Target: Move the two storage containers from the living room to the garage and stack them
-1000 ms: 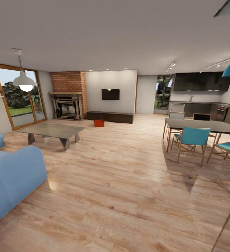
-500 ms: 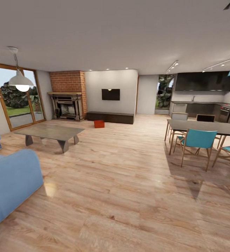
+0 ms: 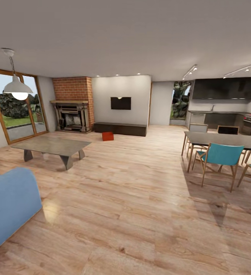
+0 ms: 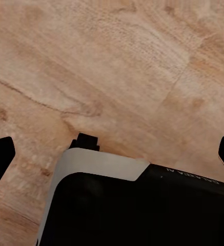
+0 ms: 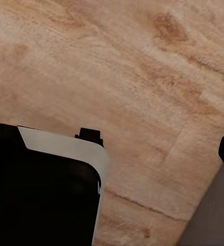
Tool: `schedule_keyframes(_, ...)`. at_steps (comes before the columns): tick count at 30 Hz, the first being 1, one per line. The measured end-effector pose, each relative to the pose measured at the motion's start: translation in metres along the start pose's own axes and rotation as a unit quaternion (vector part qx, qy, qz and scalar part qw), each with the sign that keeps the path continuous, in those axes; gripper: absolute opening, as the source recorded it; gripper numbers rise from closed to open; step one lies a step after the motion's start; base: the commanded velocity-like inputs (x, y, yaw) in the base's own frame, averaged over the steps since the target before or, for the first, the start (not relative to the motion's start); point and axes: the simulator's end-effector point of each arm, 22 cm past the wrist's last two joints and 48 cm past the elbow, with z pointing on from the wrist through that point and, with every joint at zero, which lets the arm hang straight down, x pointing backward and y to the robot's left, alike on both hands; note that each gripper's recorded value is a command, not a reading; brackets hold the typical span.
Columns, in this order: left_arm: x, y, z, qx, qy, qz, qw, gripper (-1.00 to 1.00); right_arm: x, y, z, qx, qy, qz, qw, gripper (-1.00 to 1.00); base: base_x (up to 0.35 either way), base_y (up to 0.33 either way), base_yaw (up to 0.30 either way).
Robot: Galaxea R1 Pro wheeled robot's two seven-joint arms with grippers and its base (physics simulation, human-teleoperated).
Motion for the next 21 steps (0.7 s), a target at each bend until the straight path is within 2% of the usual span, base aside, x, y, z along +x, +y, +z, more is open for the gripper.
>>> schedule_keyframes(21,0.0000,0.0001,0.0000,0.000,0.000,0.000,1.0000,1.00,0.0000,0.0004,0.0000,0.000,0.000,0.001,1.0000,1.00,0.322,0.000,0.000)
